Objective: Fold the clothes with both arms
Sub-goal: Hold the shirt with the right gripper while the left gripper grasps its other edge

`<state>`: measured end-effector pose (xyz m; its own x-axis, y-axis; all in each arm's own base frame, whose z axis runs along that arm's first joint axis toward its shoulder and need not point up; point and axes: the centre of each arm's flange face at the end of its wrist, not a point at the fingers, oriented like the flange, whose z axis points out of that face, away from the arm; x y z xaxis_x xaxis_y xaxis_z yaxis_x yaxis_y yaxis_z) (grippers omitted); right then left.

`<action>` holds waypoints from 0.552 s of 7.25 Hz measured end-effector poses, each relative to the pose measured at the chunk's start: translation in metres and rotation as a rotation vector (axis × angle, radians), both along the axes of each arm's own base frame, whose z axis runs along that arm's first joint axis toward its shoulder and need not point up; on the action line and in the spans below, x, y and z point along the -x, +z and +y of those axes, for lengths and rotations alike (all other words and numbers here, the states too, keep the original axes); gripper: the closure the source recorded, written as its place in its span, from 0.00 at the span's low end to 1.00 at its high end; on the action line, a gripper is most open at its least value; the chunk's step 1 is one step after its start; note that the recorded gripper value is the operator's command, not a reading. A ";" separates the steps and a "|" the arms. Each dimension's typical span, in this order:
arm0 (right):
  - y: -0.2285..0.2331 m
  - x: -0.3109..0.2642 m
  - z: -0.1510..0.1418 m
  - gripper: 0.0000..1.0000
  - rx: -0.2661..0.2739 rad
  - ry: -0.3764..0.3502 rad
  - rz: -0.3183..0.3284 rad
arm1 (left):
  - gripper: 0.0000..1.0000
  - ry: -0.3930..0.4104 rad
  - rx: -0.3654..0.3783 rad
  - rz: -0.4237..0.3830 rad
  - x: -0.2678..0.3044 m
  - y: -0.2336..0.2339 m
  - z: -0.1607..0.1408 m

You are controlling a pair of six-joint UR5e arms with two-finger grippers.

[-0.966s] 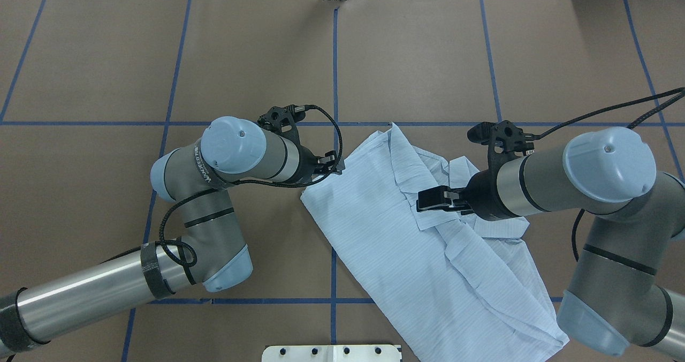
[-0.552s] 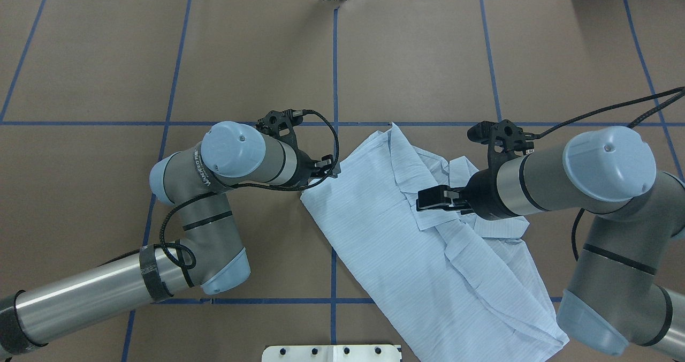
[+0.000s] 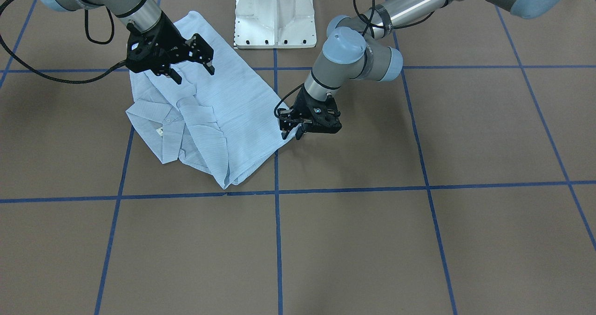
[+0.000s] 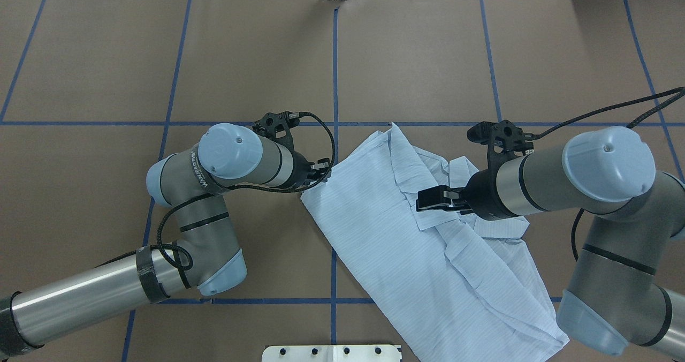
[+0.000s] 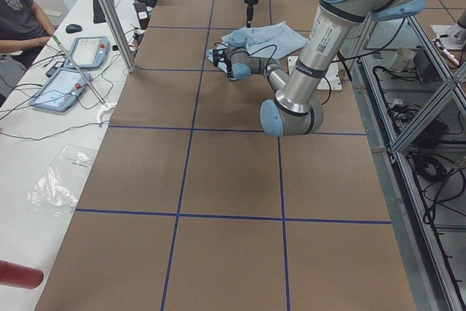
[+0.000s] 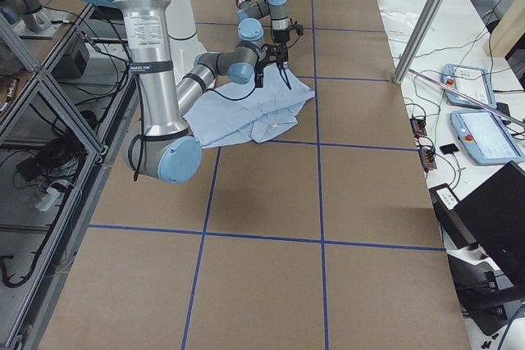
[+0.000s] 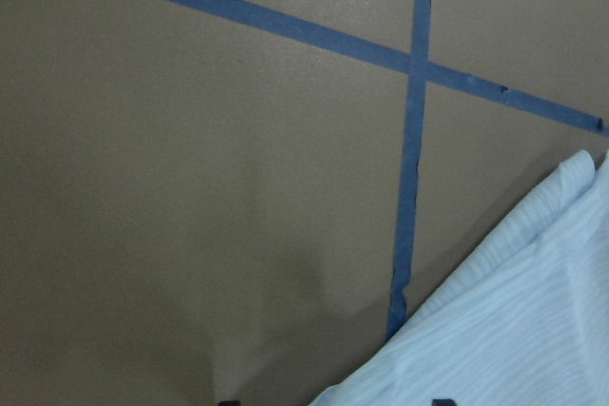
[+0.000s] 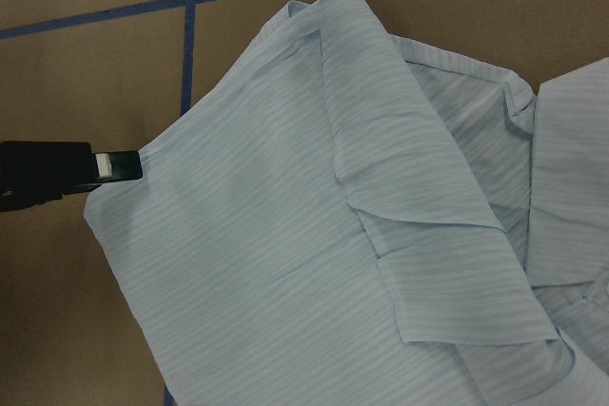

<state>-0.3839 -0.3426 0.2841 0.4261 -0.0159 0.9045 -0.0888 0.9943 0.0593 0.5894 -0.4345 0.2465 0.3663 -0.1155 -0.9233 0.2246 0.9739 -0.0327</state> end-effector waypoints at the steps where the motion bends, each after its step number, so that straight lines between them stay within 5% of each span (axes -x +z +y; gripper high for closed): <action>1: 0.000 0.000 0.000 0.00 0.000 0.000 0.001 | 1.00 0.005 0.000 0.004 0.001 -0.001 0.001; 4: 0.001 -0.001 -0.003 0.00 0.002 0.006 0.003 | 1.00 0.003 0.002 0.001 0.003 0.000 -0.001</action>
